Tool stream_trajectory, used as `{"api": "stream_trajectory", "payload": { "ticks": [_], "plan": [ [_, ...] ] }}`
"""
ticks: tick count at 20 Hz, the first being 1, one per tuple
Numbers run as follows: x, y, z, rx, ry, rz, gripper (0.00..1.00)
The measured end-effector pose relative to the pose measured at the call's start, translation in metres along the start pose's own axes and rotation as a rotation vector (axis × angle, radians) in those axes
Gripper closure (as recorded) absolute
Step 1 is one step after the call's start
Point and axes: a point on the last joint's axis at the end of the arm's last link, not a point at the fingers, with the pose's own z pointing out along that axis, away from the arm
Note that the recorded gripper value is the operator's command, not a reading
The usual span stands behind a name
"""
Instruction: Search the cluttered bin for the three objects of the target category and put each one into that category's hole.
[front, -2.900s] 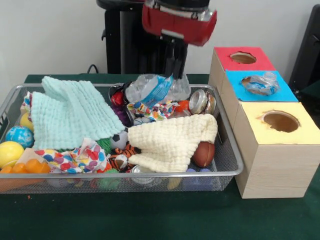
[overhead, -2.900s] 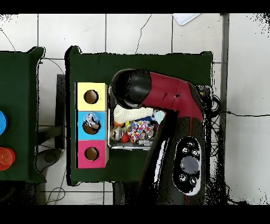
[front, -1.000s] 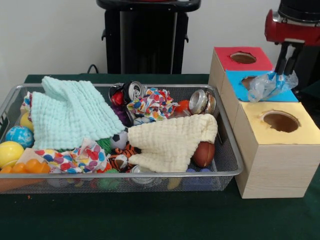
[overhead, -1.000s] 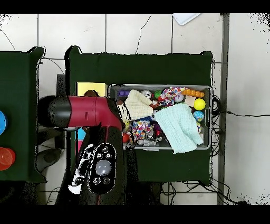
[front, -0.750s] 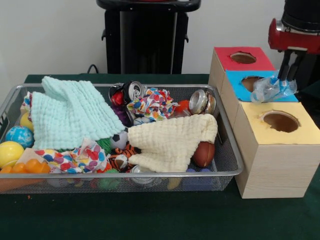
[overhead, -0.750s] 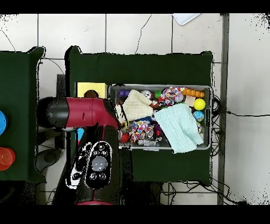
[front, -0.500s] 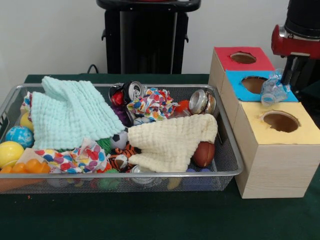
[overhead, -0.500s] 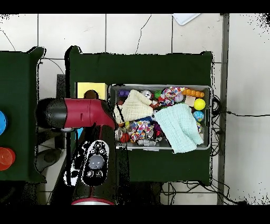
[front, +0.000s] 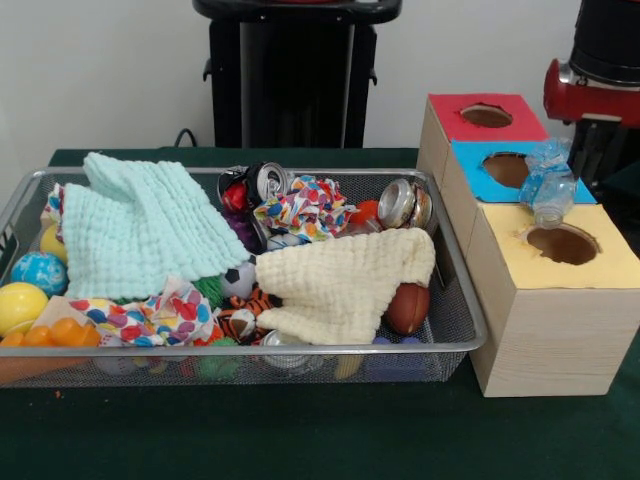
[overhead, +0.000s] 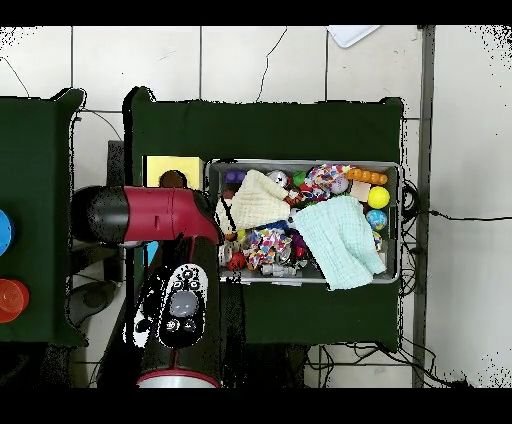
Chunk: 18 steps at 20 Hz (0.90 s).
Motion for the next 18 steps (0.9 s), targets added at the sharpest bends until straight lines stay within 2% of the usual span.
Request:
{"api": "stream_trajectory", "payload": {
  "ticks": [9,12,18],
  "plan": [
    [-0.005,-0.008,-0.002,-0.002,-0.002,0.015,1.0],
    [-0.01,-0.021,-0.006,-0.004,-0.004,0.035,1.0],
    [-0.01,-0.074,-0.025,-0.01,0.013,0.12,1.0]
  ]
}}
